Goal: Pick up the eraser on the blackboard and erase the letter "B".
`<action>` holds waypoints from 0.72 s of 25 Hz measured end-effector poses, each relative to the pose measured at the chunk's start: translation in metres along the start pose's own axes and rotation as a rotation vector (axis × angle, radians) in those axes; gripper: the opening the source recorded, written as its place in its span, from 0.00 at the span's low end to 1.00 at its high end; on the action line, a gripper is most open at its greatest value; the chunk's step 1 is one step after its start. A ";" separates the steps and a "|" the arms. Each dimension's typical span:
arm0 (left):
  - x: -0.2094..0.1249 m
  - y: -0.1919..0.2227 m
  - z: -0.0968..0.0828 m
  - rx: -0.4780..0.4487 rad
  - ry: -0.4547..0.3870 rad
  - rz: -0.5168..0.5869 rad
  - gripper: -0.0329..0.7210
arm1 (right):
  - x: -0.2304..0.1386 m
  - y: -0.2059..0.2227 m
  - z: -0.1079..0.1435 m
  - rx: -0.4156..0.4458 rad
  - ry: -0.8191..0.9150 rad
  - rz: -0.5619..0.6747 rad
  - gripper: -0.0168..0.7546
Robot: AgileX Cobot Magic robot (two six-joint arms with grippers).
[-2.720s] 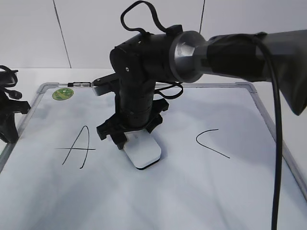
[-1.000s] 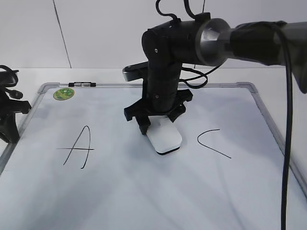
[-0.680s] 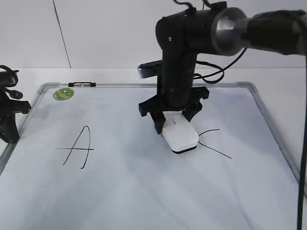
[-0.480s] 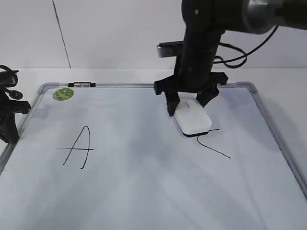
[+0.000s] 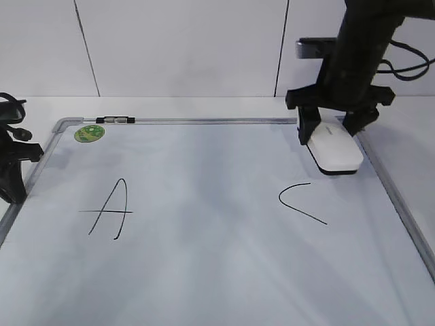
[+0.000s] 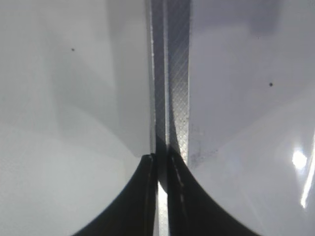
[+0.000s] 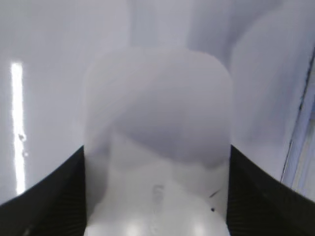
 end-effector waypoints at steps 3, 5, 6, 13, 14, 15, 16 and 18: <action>0.000 0.000 0.000 0.000 0.000 0.002 0.06 | -0.017 0.012 -0.010 -0.003 0.010 0.065 0.74; 0.000 0.000 0.000 0.000 0.000 0.002 0.06 | -0.027 0.015 -0.018 -0.006 0.021 0.073 0.74; 0.000 0.000 0.000 -0.001 0.000 0.002 0.06 | -0.031 0.016 -0.023 -0.006 0.030 0.063 0.74; -0.001 0.000 0.000 -0.002 -0.001 0.004 0.06 | -0.051 0.034 -0.062 0.044 0.080 0.057 0.74; -0.001 0.000 0.000 -0.002 -0.001 0.004 0.06 | -0.050 0.034 -0.064 0.047 0.074 0.047 0.74; -0.001 0.000 0.000 -0.002 -0.001 0.004 0.06 | -0.048 0.034 -0.066 0.048 0.068 0.036 0.74; -0.001 0.000 0.000 -0.002 -0.001 0.004 0.06 | -0.046 0.034 -0.066 0.049 0.066 0.019 0.74; -0.001 0.000 0.000 -0.002 -0.001 0.004 0.06 | -0.045 0.034 -0.068 0.051 0.062 0.004 0.74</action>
Point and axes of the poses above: a point on each arm's last joint axis where the gripper is mounted, y pointing out along that axis toward the gripper, z along the wrist's bending axis when the last joint is at zero, x = y × z, the point moved 4 cm from there along y, pointing out along that axis toward the gripper, and after that the axes turned 4 degrees about -y, right-handed, at the moved point
